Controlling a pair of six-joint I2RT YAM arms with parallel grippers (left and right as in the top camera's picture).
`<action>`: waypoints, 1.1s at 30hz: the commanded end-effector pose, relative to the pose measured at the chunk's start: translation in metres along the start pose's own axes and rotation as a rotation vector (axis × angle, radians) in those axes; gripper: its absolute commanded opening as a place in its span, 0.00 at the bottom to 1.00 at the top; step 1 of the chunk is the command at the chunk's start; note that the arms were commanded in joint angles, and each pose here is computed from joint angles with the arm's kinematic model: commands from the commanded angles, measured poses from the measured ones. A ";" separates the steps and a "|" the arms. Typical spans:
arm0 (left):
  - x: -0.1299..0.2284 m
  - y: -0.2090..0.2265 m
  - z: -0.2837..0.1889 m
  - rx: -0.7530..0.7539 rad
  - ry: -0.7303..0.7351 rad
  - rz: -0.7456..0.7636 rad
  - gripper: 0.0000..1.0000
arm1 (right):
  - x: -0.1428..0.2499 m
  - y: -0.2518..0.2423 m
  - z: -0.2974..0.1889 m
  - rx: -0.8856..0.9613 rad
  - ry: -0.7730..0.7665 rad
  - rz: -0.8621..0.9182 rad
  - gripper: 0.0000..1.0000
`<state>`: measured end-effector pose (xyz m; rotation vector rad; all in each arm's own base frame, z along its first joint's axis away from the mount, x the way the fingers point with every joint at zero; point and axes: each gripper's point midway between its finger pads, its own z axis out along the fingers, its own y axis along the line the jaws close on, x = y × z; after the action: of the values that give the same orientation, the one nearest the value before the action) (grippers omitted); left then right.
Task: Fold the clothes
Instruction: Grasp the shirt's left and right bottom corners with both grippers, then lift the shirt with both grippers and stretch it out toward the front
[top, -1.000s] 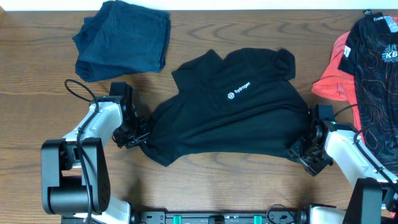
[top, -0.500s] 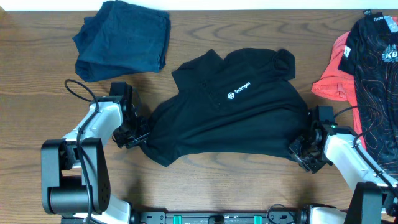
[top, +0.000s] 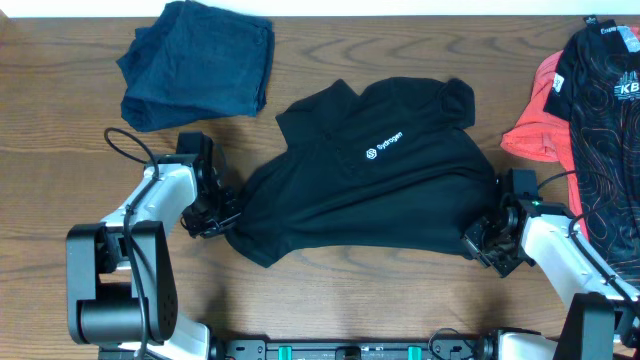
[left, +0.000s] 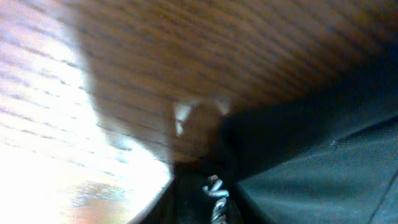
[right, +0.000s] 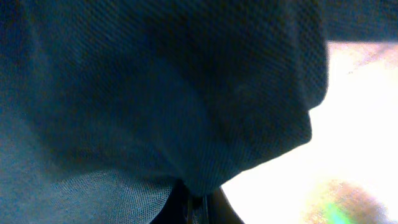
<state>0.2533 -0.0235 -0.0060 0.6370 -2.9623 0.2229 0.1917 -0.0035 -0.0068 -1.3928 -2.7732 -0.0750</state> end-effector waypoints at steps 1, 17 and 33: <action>0.020 0.009 0.018 -0.026 0.088 0.000 0.06 | 0.003 -0.024 0.003 0.101 -0.006 0.032 0.01; 0.044 -0.008 -0.082 0.118 -0.132 0.049 0.06 | -0.012 0.004 -0.108 -0.105 -0.193 -0.069 0.01; 0.145 -0.028 -0.330 0.561 -0.809 0.147 0.06 | -0.008 0.014 -0.275 -0.337 -0.462 -0.215 0.01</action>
<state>0.1663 -0.0510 0.3014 0.6617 -3.6844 0.9586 0.2099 -0.0136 0.2336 -1.3314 -3.3079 -0.2695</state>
